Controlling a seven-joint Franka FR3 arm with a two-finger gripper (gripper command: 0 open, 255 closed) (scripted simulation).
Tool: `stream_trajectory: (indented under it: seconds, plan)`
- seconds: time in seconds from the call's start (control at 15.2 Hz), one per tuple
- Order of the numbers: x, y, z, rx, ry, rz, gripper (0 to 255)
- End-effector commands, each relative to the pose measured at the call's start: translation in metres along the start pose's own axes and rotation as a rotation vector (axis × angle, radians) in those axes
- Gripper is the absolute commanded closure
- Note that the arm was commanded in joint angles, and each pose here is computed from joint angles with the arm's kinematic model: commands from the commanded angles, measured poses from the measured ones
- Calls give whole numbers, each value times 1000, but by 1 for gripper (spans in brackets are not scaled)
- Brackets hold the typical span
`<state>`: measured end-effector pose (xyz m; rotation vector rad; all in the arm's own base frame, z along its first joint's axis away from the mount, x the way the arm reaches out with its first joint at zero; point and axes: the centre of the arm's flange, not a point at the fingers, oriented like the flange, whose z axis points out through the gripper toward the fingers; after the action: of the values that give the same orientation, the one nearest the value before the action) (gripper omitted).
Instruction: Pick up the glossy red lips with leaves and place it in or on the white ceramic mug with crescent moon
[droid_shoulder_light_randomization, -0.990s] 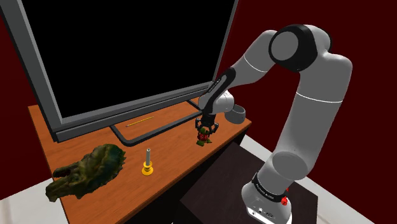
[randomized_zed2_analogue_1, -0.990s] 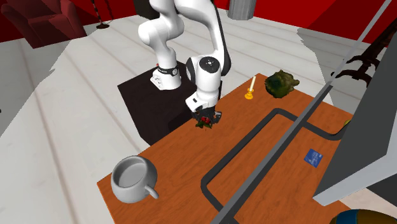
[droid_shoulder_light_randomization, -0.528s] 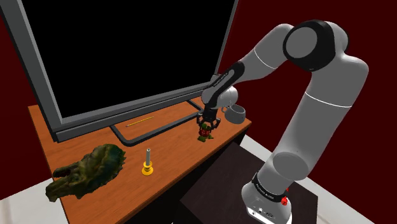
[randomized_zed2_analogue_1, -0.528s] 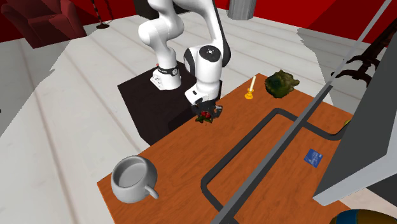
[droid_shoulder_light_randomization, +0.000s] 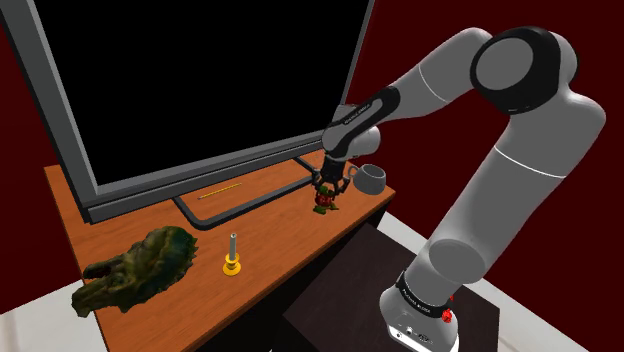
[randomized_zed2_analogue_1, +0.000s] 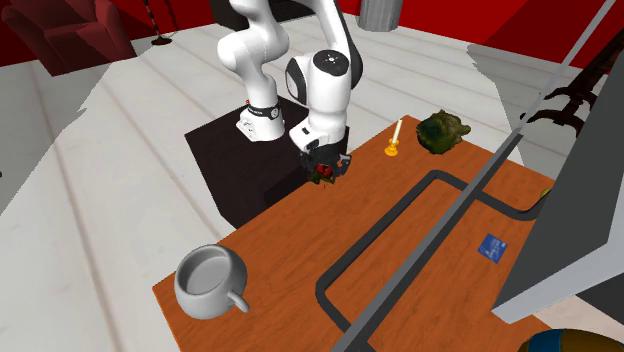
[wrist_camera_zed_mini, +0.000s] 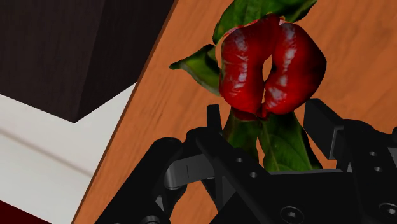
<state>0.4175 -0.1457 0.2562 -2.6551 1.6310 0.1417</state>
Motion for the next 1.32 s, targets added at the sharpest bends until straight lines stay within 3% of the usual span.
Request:
stream_trajectory:
  seconds: [0.0,0.73,1.25]
  plan:
    - [-1,0,-11,0,0,0,255]
    - [-6,2,-66,0,0,0,255]
    - [89,47,-73,0,0,0,255]
